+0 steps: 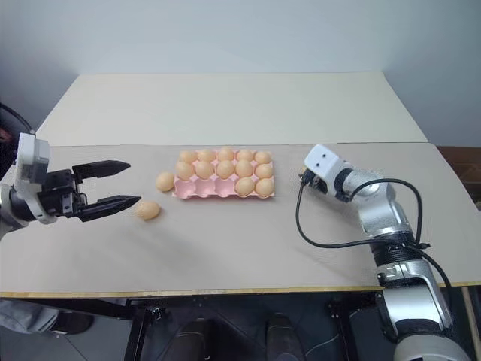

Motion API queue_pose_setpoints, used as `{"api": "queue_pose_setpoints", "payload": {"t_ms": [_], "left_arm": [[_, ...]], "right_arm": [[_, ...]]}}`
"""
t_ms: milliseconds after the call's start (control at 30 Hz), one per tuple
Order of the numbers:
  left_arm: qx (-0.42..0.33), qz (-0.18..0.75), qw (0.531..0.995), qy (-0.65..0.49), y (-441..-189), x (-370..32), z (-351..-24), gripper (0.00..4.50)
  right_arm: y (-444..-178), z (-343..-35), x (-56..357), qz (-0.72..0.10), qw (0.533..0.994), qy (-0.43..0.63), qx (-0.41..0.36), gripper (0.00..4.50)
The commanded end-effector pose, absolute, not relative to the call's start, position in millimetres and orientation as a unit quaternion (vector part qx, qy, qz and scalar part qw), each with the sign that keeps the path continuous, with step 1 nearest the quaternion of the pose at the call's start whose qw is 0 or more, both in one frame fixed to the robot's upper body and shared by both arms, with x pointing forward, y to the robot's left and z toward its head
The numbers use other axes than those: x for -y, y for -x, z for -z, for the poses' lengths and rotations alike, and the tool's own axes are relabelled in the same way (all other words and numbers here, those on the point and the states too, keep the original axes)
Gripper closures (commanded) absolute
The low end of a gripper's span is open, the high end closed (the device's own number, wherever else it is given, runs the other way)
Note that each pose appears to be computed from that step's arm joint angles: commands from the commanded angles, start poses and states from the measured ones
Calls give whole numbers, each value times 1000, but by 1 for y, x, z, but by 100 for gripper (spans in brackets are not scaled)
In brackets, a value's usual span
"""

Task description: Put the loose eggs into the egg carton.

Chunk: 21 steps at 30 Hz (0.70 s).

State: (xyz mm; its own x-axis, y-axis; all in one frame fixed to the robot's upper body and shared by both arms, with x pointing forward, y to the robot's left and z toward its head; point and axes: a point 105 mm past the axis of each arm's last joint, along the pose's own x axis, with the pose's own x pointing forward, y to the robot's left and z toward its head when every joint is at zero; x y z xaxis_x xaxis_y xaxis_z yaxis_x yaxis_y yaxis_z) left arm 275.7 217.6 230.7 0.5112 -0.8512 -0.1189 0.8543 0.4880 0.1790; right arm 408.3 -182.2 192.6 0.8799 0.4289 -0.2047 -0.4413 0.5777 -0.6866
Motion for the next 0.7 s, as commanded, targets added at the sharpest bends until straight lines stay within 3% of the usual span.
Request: {"api": "queue_pose_setpoints", "payload": {"t_ms": [33,133,333,667,700], "left_arm": [[8,496,860,-117,-278,-216,-238,0],[8,501,858,-113,-277,-212,-239,0],[11,498,860,-112,-276,-211,-241,0],[3,489,864,-119,-273,-215,-241,0],[2,489,864,-118,-272,-215,-240,0]], "right_arm": [[-399,-232,140,-268,888,368,58,193],[-391,-235,95,-317,876,355,82,193],[-389,-216,47,-363,861,350,72,193],[-383,-190,8,-412,840,349,51,193],[-381,-189,5,-417,840,343,50,158]]}}
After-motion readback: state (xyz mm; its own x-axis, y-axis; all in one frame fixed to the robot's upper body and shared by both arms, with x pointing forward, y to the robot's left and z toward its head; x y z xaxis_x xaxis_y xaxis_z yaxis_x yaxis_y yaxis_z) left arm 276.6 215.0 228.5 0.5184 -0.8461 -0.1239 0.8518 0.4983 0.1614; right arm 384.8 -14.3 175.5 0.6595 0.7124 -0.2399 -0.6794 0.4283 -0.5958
